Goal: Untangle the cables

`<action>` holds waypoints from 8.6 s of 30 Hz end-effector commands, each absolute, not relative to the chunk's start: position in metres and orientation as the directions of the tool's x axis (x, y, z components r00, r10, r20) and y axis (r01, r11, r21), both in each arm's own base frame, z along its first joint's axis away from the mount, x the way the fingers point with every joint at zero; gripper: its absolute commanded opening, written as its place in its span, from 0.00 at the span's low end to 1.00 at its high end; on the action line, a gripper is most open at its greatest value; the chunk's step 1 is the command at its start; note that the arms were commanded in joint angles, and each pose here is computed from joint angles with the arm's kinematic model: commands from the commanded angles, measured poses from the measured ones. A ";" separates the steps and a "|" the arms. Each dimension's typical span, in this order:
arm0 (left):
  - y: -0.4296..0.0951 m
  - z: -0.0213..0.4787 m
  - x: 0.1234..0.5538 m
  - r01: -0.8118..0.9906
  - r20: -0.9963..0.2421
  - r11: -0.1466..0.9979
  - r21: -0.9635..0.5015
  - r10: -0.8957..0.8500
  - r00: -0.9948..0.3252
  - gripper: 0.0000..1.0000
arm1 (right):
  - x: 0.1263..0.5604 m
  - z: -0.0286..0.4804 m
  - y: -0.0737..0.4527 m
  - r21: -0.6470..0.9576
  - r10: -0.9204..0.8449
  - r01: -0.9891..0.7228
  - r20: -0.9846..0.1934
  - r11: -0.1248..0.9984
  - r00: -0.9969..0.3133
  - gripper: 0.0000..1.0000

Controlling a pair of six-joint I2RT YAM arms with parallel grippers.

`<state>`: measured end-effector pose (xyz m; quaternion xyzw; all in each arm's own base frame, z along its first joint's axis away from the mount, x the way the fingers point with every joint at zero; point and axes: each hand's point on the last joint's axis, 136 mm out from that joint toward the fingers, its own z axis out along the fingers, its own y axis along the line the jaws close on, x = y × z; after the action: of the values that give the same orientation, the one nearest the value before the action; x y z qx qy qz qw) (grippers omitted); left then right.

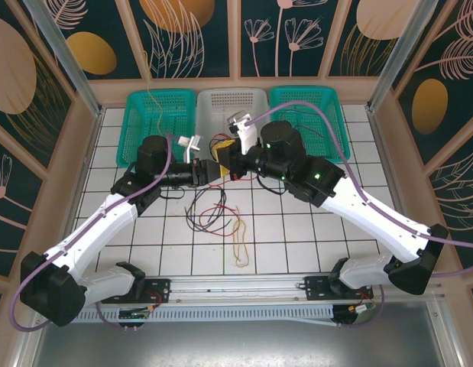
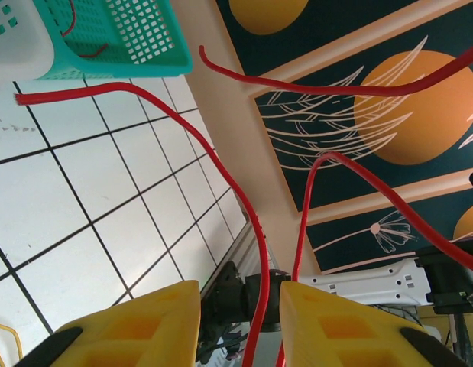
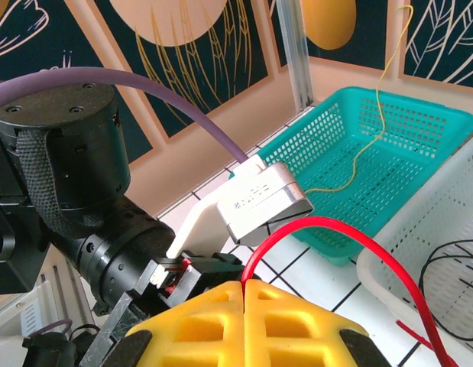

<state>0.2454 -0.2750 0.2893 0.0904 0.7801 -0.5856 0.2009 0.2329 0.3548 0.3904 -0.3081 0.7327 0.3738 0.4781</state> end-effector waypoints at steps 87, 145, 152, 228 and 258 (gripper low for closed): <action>-0.253 0.455 0.289 0.581 -0.602 0.178 -0.795 -0.353 -0.716 0.00 | 0.249 0.388 0.358 0.243 -0.124 -0.809 -0.925 0.535 -0.359 0.30; -0.158 0.189 0.291 0.030 -0.502 0.722 -0.692 -0.451 -0.738 0.65 | 0.426 0.254 0.207 0.280 0.110 -0.160 -0.746 0.947 -0.656 0.43; -0.151 0.176 0.290 -0.020 -0.493 0.738 -0.674 -0.470 -0.732 0.60 | 0.271 0.145 0.286 0.362 -0.004 -0.197 -0.470 0.911 -0.883 0.39; -0.281 0.274 0.249 0.461 -0.541 0.312 -0.831 -0.258 -0.801 0.56 | 0.230 0.289 0.295 0.609 0.145 -0.450 -0.684 0.653 -0.715 0.00; -0.234 0.235 0.310 0.095 -0.472 0.708 -0.699 -0.359 -0.805 0.00 | 0.224 0.334 0.254 0.539 0.216 -0.498 -0.796 0.680 -0.566 0.00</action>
<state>0.2943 -0.2765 0.2696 -0.0225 0.8147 -0.4992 0.2943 0.2208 0.2876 0.3149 -0.1121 0.8052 0.4111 0.4123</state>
